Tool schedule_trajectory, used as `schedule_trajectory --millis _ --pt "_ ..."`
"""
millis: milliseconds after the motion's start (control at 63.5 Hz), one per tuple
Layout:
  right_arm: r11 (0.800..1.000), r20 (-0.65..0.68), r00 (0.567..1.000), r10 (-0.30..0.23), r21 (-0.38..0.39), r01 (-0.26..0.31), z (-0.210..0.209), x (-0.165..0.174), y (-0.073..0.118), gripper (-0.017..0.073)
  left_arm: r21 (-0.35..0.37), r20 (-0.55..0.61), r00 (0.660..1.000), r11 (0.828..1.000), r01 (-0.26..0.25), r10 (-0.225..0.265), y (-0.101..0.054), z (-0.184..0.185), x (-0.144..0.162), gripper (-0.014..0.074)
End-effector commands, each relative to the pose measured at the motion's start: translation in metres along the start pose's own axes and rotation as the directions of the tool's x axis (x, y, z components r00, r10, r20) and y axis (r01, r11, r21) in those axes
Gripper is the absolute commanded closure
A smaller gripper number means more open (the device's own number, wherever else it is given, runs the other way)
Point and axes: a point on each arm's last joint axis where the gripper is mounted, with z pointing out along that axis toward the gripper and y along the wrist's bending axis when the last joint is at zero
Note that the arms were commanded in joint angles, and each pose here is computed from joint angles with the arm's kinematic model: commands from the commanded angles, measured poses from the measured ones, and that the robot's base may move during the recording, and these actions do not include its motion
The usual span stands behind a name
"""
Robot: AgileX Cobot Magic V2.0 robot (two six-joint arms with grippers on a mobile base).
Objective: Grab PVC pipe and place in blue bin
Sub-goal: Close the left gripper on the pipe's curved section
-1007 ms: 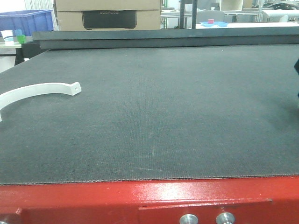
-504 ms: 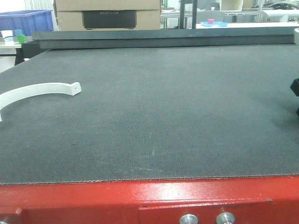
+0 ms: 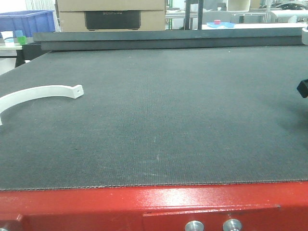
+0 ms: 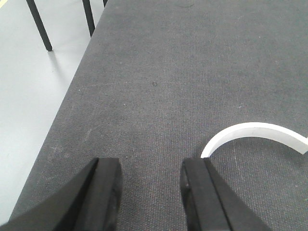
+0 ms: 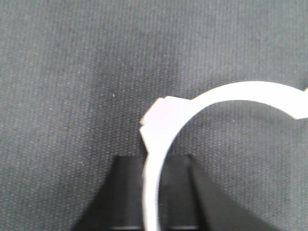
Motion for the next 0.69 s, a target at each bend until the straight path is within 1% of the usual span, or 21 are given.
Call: schedule_trajectory --millis 0,142,299,409,551,677 --pt "1.000 0.032 0.999 -0.010 0.008 0.010 0.000 -0.004 -0.001 0.0629 0.001 0.029 1.000 1.000 0.010 -0.010 0.000 -0.001 -0.005 0.0360" --pt "1.000 0.044 0.999 -0.011 0.010 0.010 -0.001 -0.005 -0.001 0.0729 0.001 0.029 1.000 1.000 0.010 -0.010 0.000 -0.001 -0.005 0.0360" --pt "1.000 0.053 0.999 -0.011 0.012 0.010 -0.002 -0.006 -0.001 0.0728 0.001 0.029 1.000 1.000 0.010 -0.010 0.000 -0.001 -0.005 0.0360" --pt "1.000 0.071 0.997 0.023 -0.001 -0.023 -0.013 -0.008 0.000 0.0728 0.001 0.029 1.000 1.000 0.010 -0.010 0.000 -0.001 -0.005 0.0360" --pt "0.998 0.152 0.987 0.058 -0.013 -0.057 -0.043 -0.015 0.001 0.0728 0.001 0.029 1.000 1.000 0.010 -0.010 0.000 -0.001 -0.005 0.0360" --pt "0.996 0.256 0.962 0.094 -0.031 -0.089 -0.079 -0.020 0.002 0.0728 0.001 0.017 1.000 1.000 0.010 -0.010 0.000 0.005 -0.003 0.0360"
